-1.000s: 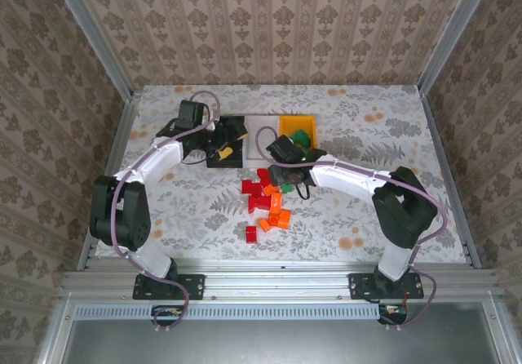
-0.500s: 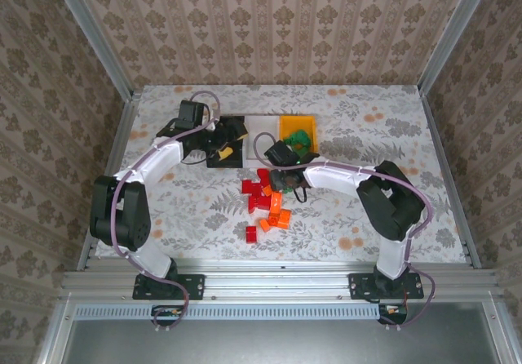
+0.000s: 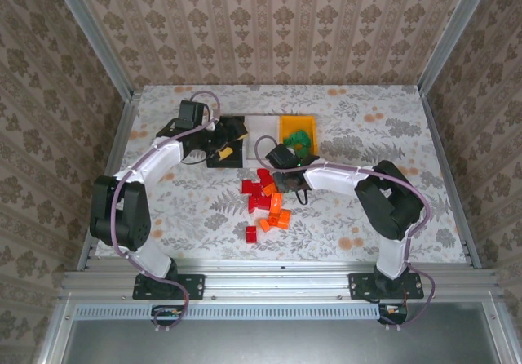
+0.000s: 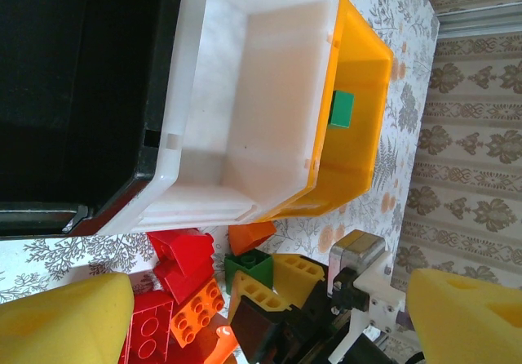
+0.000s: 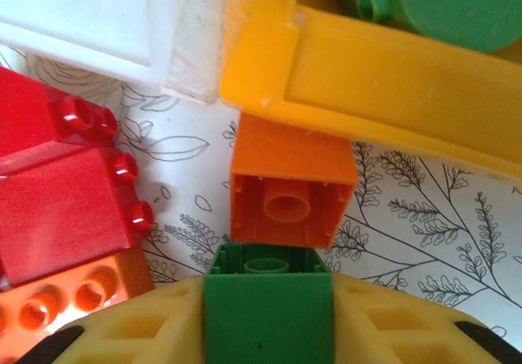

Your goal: Sort the legos into containers by color

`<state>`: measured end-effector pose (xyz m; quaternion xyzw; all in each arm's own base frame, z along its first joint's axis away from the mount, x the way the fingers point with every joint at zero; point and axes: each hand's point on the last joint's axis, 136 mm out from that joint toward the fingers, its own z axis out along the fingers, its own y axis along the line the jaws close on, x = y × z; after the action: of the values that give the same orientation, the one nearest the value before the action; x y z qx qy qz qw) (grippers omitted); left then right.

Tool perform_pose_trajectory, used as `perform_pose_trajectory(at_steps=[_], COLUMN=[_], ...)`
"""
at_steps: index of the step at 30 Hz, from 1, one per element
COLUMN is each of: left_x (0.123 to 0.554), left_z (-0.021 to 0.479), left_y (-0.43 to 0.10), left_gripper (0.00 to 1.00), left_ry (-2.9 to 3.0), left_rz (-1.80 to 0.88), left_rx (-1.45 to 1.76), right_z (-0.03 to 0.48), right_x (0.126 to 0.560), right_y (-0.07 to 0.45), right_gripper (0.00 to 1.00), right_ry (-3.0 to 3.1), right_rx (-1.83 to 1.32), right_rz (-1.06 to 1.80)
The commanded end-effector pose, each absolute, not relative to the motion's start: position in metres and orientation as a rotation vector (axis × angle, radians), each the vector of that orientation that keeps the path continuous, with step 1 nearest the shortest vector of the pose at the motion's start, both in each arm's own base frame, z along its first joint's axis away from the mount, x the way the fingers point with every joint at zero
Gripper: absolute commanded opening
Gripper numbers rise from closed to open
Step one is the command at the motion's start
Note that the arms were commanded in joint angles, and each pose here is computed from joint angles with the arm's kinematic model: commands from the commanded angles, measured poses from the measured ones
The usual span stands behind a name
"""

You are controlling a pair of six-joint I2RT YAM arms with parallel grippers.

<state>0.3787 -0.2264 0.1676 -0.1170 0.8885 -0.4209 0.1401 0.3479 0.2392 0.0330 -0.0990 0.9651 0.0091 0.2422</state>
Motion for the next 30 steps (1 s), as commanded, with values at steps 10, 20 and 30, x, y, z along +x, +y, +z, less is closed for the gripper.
perform_pose_trajectory(at_steps=[10,20,30], left_x=[0.376,0.376,0.377], left_z=[0.167,0.163,0.16], left_y=[-0.227,-0.226,-0.226], left_gripper=[0.89,0.89,0.89], left_ry=[2.579,2.588,2.595], left_rz=[-1.216,-1.205,-1.203], left_rx=[-0.317,-0.324,-0.327], right_z=[0.098,0.139,0.117], right_x=[0.341,0.438,0.496], right_y=[0.227,0.193,0.185], right_gripper=[0.36,0.37,0.38], right_ry=[2.502,2.442,2.499], right_rx=[-0.249,-0.119,-0.088], right_rz=[0.031,-0.016,-0.029])
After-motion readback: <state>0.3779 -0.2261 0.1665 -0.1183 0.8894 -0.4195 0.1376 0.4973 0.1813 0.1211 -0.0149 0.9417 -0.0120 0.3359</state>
